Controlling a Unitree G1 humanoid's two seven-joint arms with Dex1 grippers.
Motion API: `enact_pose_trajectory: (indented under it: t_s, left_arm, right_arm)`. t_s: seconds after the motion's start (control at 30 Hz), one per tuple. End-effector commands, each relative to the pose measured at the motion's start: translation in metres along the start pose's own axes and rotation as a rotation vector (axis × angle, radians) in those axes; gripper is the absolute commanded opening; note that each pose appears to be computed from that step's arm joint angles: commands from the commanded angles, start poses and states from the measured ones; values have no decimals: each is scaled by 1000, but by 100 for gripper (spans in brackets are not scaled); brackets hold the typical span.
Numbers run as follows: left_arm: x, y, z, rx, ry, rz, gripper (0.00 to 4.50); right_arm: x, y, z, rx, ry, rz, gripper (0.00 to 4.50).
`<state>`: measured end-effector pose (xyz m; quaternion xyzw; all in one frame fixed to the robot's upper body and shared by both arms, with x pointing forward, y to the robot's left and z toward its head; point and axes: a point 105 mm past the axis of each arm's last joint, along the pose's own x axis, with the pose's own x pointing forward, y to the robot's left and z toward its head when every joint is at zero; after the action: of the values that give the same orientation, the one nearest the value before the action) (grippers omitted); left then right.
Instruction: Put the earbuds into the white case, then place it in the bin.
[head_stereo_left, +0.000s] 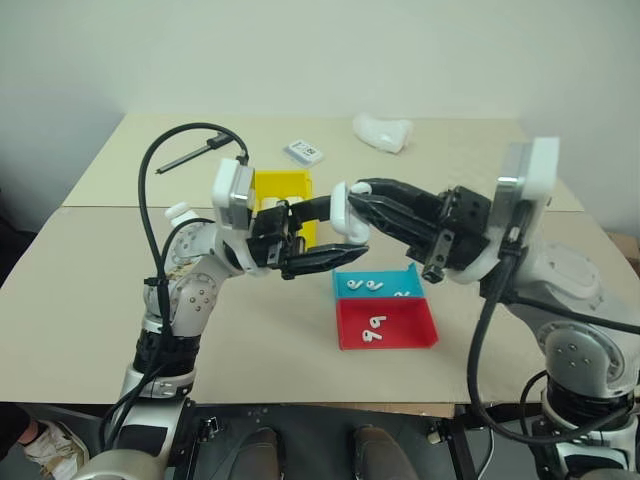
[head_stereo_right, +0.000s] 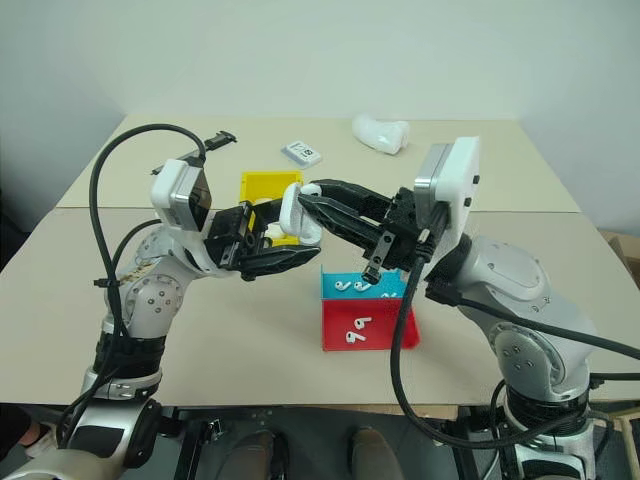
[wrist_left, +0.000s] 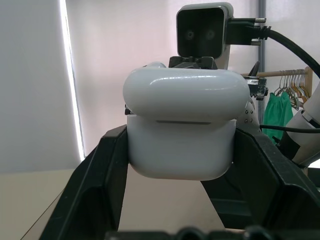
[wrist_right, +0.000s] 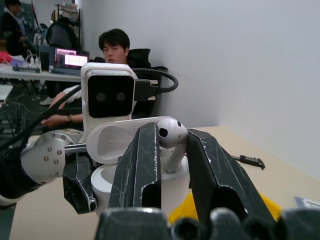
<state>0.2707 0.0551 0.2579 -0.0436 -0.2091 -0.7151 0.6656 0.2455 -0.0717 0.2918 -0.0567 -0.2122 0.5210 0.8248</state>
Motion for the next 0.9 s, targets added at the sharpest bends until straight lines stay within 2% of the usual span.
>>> enact_pose_trajectory:
  t_s: [0.03, 0.1, 0.17, 0.27, 0.5, 0.9]
  left_arm:
    - [7, -5, 15, 56, -37, -42, 280]
    - [6, -4, 15, 57, -36, -43, 280]
    - [6, -3, 15, 59, -36, -44, 280]
    - [6, -2, 16, 64, -37, -43, 280]
    - [6, -2, 16, 72, -40, -37, 280]
    - [3, 0, 16, 76, -31, -7, 280]
  right_arm:
    - [0, -2, -5, -32, 43, 7, 59]
    - [-1, -2, -7, -45, 59, 24, 59]
    - [-3, 0, -9, -50, 78, 58, 131]
    - [-6, 3, -9, -62, 92, 109, 211]
    - [-5, -3, -6, -80, 81, 85, 442]
    - [-11, -15, -2, -81, 79, 36, 447]
